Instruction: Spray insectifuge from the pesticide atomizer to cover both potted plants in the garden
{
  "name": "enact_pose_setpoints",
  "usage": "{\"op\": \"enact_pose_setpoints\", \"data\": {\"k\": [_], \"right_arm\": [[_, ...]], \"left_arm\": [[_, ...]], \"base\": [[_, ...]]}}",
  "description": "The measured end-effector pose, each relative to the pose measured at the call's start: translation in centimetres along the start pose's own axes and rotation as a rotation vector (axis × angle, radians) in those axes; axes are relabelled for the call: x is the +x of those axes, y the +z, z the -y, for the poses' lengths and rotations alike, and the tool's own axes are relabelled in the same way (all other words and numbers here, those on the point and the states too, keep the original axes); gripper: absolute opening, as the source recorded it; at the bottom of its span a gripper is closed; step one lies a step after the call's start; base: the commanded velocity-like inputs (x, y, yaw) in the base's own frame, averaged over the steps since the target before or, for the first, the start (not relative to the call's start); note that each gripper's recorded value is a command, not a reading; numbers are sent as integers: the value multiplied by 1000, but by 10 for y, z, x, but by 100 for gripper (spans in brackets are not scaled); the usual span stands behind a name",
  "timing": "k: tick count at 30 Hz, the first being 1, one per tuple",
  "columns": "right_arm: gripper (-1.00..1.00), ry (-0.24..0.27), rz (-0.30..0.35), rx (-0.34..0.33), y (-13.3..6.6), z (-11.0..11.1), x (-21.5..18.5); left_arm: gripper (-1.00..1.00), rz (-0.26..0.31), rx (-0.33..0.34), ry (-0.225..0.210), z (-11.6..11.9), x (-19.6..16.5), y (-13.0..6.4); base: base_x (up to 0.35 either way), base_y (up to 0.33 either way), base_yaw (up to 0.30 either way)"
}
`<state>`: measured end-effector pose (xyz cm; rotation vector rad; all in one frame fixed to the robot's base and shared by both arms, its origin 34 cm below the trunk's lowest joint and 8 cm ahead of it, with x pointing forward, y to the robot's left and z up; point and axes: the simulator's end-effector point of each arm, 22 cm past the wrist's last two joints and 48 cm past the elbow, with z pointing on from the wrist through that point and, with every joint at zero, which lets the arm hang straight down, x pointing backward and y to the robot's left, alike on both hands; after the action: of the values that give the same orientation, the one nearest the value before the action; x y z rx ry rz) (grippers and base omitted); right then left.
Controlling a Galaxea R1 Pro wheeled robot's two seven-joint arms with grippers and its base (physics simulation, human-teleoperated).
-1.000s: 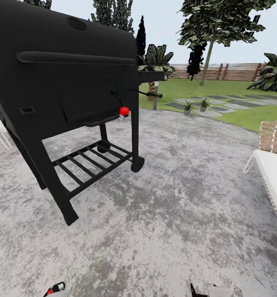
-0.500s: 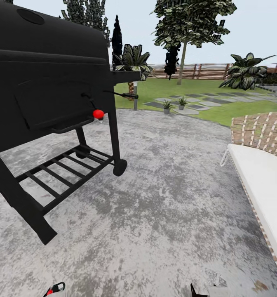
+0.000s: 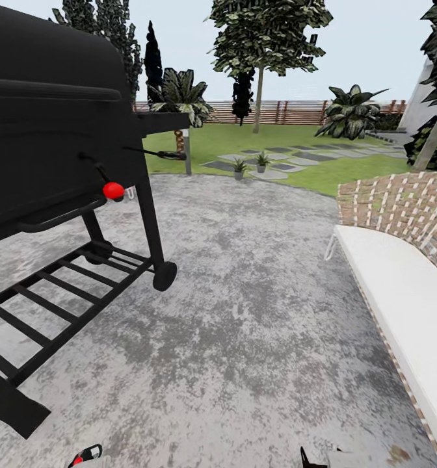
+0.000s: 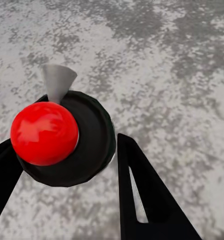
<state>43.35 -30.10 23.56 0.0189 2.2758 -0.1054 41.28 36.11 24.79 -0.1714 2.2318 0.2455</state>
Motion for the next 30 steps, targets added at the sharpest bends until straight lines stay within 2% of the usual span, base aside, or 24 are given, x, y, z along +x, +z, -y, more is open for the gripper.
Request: {"op": "enact_pose_setpoints", "data": {"k": [9, 18, 30], "right_arm": [[100, 0, 5, -2, 0, -1, -2], [100, 1, 6, -2, 0, -1, -2], [100, 1, 5, -4, 0, -3, -2]], "left_arm": [[-100, 18, -1, 3, -1, -8, 2], [-100, 29, -5, 4, -4, -13, 4], [-100, 24, -2, 5, -3, -10, 3]], "base": [[43, 0, -226], [318, 0, -281], [339, 0, -67]]}}
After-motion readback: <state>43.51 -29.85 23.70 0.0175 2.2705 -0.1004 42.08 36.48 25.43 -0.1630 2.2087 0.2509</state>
